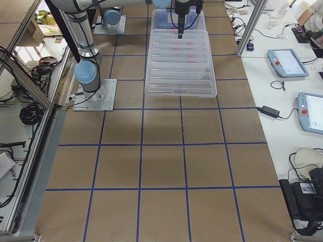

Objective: Place red block in blue tray from box

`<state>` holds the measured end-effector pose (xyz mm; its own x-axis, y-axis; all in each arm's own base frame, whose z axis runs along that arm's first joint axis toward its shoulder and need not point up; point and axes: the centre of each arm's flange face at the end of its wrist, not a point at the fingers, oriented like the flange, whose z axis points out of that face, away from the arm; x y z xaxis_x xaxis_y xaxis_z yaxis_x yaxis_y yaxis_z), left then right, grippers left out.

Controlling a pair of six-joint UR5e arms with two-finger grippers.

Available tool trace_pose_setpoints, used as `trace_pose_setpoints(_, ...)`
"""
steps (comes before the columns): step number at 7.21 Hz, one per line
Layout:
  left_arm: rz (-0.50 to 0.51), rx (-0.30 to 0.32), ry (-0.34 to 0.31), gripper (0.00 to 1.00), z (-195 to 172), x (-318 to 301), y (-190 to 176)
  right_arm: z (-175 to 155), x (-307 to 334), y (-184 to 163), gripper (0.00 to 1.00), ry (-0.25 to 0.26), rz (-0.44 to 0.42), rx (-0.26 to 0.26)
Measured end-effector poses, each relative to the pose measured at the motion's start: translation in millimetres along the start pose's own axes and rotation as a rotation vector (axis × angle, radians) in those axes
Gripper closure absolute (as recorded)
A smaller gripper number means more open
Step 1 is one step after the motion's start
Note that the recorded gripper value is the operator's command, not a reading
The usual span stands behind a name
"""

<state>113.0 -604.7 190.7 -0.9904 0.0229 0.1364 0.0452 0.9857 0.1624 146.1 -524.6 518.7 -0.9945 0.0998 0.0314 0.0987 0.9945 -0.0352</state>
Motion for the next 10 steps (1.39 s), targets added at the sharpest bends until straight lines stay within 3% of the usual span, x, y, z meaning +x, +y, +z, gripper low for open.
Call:
trace_pose_setpoints(1,-0.001,-0.001,0.0,0.41,1.4,-0.6,-0.3,0.0,0.0,0.1,0.0,0.001,0.0,0.0)
trace_pose_setpoints(2,-0.003,-0.003,0.0,0.29,2.1,-1.0,0.0,-0.1,-0.1,0.0,0.0,0.0,0.001,0.001)
trace_pose_setpoints(3,-0.005,-0.005,0.0,0.02,1.4,-0.9,0.8,-0.3,0.0,-0.1,0.0,-0.001,0.001,0.002)
trace_pose_setpoints(6,-0.044,0.026,-0.014,0.0,-44.3,15.0,5.8,-0.5,0.1,-0.1,0.0,-0.004,0.002,0.002)
trace_pose_setpoints(10,-0.07,0.073,-0.046,0.0,-212.3,112.1,43.3,0.9,-0.8,-0.7,0.0,-0.006,0.0,0.0)
